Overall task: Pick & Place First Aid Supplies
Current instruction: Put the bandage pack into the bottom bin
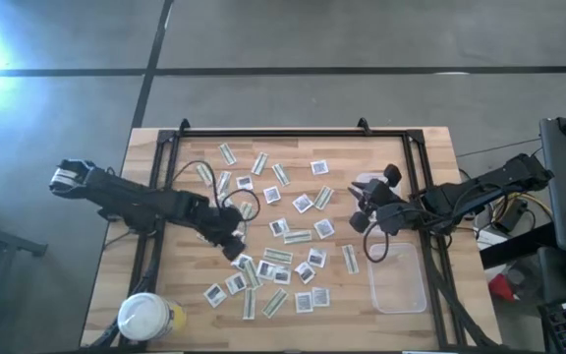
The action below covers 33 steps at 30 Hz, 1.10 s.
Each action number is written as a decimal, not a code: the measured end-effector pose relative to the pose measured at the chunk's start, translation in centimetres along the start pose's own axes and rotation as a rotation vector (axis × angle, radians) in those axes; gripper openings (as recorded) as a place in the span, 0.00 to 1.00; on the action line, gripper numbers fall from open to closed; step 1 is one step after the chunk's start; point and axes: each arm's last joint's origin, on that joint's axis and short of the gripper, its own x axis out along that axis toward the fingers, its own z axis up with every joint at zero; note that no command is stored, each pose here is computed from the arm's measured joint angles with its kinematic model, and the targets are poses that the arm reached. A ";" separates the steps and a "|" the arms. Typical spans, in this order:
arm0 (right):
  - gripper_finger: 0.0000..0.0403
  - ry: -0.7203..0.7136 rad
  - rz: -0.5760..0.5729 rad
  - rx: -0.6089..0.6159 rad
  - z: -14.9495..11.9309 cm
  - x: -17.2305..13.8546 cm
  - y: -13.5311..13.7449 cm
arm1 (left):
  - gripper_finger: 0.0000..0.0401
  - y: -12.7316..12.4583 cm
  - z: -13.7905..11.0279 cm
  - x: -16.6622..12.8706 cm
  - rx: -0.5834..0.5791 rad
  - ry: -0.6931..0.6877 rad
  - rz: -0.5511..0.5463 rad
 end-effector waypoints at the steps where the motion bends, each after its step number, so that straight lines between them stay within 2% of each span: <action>1: 0.19 0.003 -0.001 -0.004 -0.1 0.1 0.0 | 0.48 -0.1 0.0 0.3 -0.009 0.008 0.002; 14: 0.19 0.000 0.000 -0.007 -0.1 0.0 -0.1 | 0.48 -0.8 -0.2 4.2 -0.065 0.090 0.012; 33: 0.19 -0.008 0.003 -0.038 0.0 0.0 0.0 | 0.48 -0.7 -0.2 7.3 -0.063 0.111 0.045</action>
